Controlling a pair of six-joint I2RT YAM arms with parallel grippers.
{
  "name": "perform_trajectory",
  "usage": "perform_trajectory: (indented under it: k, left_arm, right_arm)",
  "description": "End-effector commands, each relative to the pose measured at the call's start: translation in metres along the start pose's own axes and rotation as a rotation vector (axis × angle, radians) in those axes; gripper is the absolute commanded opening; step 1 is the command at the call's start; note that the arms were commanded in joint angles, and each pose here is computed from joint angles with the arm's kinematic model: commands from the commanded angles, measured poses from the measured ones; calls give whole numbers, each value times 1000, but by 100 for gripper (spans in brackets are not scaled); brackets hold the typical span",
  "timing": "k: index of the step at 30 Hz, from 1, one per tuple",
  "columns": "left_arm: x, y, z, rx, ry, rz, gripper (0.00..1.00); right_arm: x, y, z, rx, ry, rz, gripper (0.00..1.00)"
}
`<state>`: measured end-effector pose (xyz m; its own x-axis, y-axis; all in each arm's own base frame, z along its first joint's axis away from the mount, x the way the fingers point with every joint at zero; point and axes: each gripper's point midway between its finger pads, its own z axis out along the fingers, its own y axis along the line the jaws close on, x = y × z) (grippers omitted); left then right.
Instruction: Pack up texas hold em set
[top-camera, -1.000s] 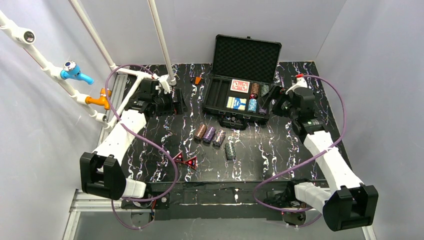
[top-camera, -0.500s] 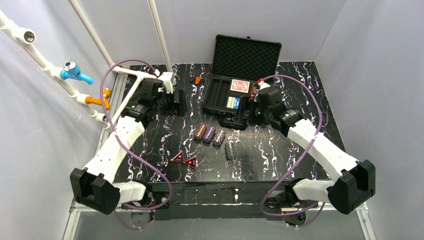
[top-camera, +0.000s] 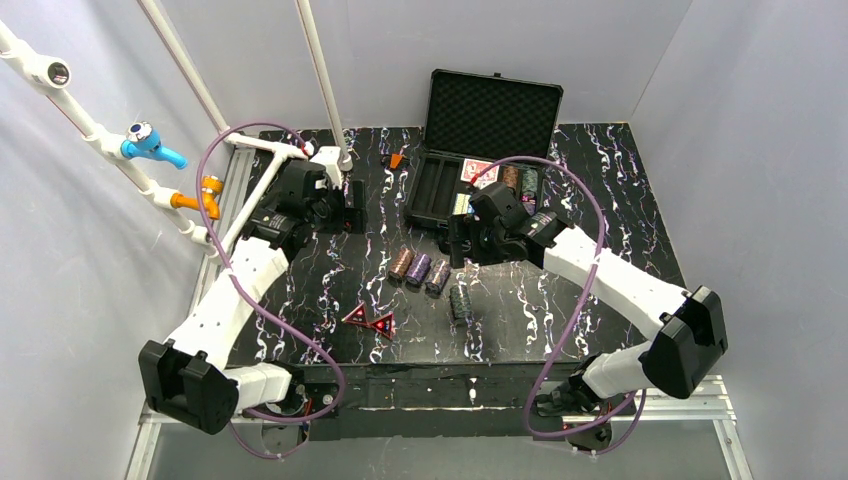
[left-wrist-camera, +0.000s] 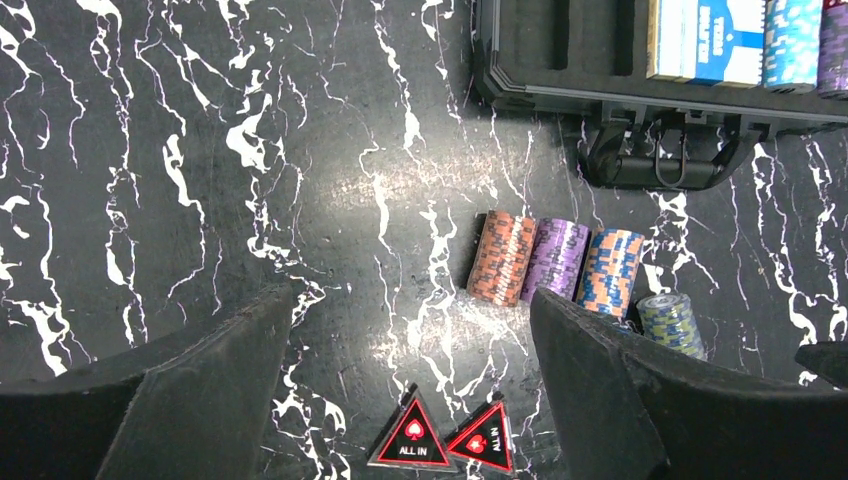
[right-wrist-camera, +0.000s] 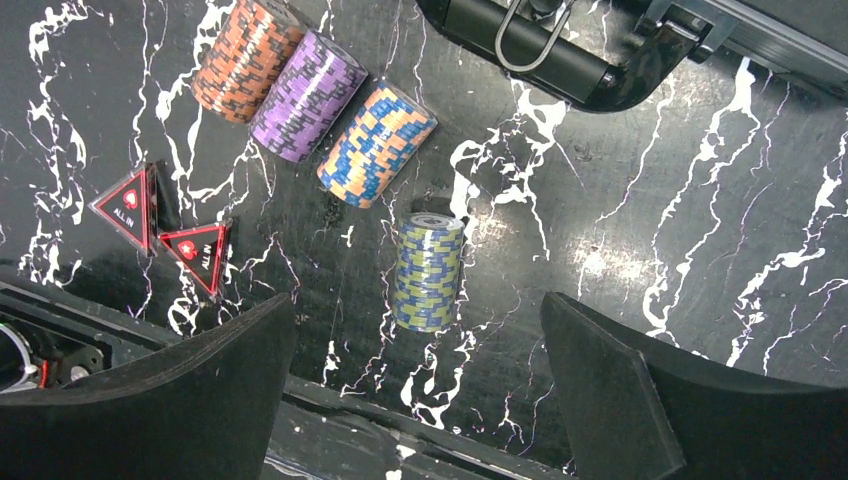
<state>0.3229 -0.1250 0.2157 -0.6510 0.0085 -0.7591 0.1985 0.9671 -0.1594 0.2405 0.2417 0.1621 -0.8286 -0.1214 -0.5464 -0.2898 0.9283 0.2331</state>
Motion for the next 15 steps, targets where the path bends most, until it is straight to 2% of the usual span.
perform_trajectory:
  k: [1,15]
  left_arm:
    - [3,4,-15,-9,-38,25,87]
    - [6,9,-29,-42,-87,46,85]
  right_arm:
    - [2,3,3,14,5,-23,100]
    - [26,10,13,6,72,-5,100]
